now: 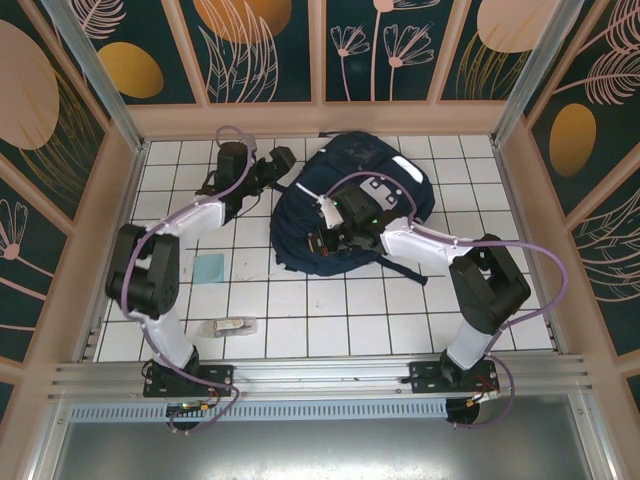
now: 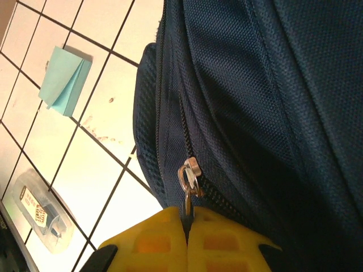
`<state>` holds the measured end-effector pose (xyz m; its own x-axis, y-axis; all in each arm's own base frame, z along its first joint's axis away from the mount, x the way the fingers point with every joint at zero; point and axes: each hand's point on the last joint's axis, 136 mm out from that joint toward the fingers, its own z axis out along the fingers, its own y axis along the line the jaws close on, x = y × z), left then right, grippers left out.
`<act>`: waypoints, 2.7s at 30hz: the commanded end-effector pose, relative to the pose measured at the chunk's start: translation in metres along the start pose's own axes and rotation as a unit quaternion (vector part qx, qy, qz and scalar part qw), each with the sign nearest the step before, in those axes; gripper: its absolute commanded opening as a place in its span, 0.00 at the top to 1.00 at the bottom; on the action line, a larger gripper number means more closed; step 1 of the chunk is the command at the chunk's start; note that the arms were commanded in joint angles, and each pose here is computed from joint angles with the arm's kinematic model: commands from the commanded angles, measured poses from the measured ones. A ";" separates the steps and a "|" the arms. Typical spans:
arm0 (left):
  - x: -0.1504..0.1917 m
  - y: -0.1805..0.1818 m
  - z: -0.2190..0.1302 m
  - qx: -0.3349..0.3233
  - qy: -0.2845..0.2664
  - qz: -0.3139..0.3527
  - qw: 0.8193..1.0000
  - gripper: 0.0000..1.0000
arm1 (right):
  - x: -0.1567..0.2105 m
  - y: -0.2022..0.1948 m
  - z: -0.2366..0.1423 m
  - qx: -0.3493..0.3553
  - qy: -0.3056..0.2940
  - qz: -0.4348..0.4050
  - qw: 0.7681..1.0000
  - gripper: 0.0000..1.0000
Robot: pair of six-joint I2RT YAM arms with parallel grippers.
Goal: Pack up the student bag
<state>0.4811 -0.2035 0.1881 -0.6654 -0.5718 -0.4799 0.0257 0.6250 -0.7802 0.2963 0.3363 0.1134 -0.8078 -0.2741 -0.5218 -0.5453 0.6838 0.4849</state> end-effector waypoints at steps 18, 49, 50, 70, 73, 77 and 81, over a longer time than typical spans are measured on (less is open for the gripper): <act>0.094 0.024 0.026 0.067 0.093 -0.143 0.983 0.69 | 0.001 0.058 -0.013 -0.106 -0.027 0.009 0.994 1.00; 0.046 0.056 -0.003 0.001 0.066 -0.050 0.997 1.00 | 0.015 -0.233 -0.144 0.400 -0.030 0.091 0.912 1.00; 0.046 0.058 -0.004 0.000 0.069 -0.049 0.996 1.00 | 0.013 -0.234 -0.142 0.399 -0.030 0.087 0.912 1.00; 0.039 0.044 -0.004 0.033 0.088 -0.046 0.994 0.97 | -0.012 -0.212 -0.140 0.322 -0.069 0.097 0.939 0.51; 0.039 0.041 -0.005 0.045 0.085 -0.055 0.994 0.97 | -0.026 -0.177 -0.146 0.245 -0.118 0.095 0.958 0.37; 0.046 0.043 -0.007 0.051 0.088 -0.066 0.993 0.98 | -0.042 -0.141 -0.142 0.148 -0.154 0.094 0.972 0.34; 0.053 0.047 -0.009 0.055 0.089 -0.076 0.992 0.98 | -0.050 -0.122 -0.123 0.084 -0.164 0.100 0.978 0.32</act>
<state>0.4361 -0.1955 0.0977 -0.8127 -0.5383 -0.2229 -0.1090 0.5162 -0.8495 0.3829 0.1527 0.1716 -0.7336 0.0583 -0.6770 -0.2639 0.8937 0.3628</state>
